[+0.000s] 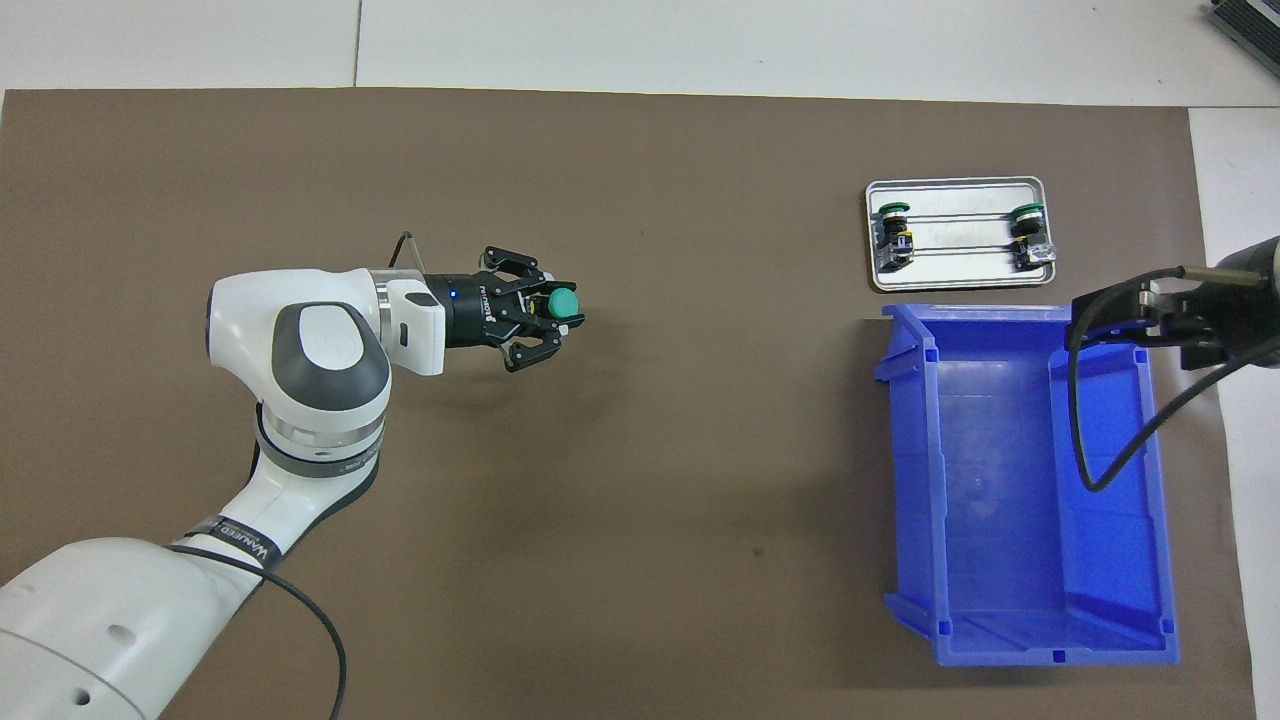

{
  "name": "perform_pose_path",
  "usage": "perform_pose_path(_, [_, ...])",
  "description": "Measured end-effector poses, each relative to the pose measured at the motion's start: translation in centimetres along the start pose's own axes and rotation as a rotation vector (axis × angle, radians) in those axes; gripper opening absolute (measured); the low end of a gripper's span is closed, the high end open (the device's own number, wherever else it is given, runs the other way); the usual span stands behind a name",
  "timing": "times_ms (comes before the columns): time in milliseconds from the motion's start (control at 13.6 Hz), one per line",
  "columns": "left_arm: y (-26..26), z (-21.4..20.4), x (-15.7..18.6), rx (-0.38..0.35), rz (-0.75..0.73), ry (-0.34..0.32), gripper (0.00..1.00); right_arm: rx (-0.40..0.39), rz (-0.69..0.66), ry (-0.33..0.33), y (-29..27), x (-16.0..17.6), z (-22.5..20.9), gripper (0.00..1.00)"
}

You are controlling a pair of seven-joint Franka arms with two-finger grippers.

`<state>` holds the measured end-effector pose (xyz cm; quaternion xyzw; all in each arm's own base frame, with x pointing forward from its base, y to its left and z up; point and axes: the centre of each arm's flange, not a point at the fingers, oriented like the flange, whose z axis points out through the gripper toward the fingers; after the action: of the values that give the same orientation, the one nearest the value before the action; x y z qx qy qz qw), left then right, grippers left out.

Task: Place and press button with both arms

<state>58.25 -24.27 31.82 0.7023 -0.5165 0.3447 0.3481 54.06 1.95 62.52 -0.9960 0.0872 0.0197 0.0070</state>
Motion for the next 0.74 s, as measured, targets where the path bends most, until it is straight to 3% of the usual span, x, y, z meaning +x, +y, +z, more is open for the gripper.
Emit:
perform_pose_path(516, [-2.5, -1.5, -2.8, 0.042, -0.065, 0.010, 0.40, 0.000, 0.000, 0.000, 0.0, 0.0, 0.0, 1.00])
perform_pose_path(736, [-2.0, -1.2, -3.7, 0.012, -0.037, 0.026, 0.40, 0.000, 0.000, 0.000, 0.0, 0.0, 0.0, 1.00])
